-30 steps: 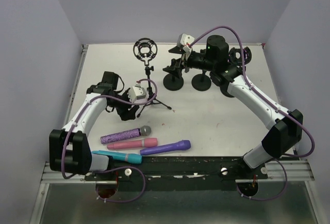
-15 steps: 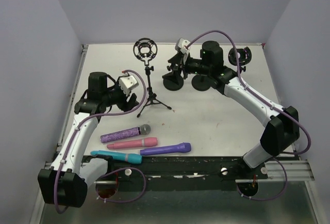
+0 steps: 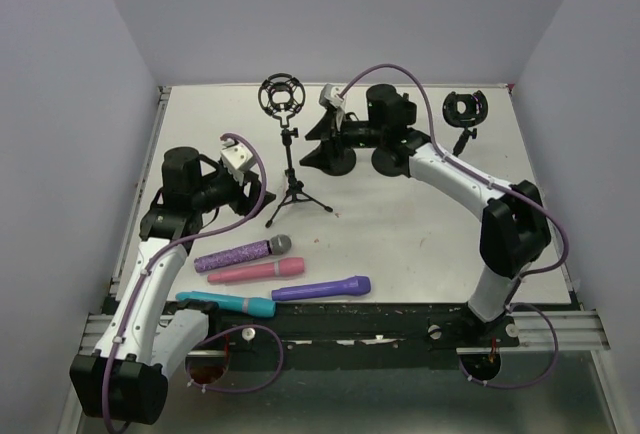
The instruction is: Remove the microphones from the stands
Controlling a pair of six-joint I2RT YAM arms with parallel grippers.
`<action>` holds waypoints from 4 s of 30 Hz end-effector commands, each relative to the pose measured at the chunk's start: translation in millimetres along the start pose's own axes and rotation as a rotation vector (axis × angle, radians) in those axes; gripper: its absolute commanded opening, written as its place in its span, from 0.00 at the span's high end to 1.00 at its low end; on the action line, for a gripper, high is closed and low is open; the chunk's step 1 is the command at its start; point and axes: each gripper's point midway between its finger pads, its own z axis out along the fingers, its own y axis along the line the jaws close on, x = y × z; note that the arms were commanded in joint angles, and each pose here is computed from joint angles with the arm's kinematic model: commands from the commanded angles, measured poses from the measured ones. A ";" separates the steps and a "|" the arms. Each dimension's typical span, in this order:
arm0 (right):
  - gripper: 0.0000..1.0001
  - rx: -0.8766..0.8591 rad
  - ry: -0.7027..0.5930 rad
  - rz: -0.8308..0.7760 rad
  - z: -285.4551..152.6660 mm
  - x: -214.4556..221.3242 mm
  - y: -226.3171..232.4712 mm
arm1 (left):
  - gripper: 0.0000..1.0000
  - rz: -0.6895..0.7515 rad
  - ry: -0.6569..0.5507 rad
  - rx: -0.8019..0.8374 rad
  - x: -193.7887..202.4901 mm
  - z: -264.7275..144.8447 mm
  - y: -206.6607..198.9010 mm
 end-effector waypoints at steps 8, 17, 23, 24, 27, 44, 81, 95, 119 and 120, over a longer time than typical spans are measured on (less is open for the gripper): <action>0.37 -0.153 -0.100 -0.044 46.6 -14.7 6.2 | 0.27 -0.027 0.021 -0.035 1.3 -7.5 0.9; 0.99 -0.095 -0.119 0.021 48.8 -10.8 4.3 | 0.27 0.050 0.067 -0.064 15.6 -9.8 8.4; 0.99 0.115 -0.144 0.008 42.1 -26.6 -3.9 | 0.26 0.154 0.230 -0.217 56.5 -5.7 54.5; 0.99 0.171 -0.150 0.004 40.2 -26.3 -5.6 | 0.25 0.148 0.270 -0.253 63.7 -5.8 64.2; 0.99 0.310 -0.162 -0.042 35.9 -31.7 -5.2 | 0.25 0.130 0.343 -0.286 80.4 -5.5 79.1; 0.99 0.592 -0.092 0.044 20.2 -20.6 -31.1 | 0.28 0.087 0.529 -0.369 157.9 -0.1 115.3; 0.20 0.016 -0.016 -0.113 19.7 -10.3 31.7 | 0.28 0.128 0.392 -0.052 108.0 5.7 59.6; 0.24 -0.007 0.060 -0.108 31.1 -8.9 17.1 | 0.27 0.112 0.086 -0.099 73.6 -1.4 77.6; 0.33 0.200 -0.121 -0.276 14.2 -17.4 0.3 | 0.27 0.093 0.059 -0.123 56.4 -3.7 82.8; 0.37 0.204 -0.131 -0.285 16.2 -17.3 -1.9 | 0.27 0.094 0.063 -0.118 56.2 -3.2 80.9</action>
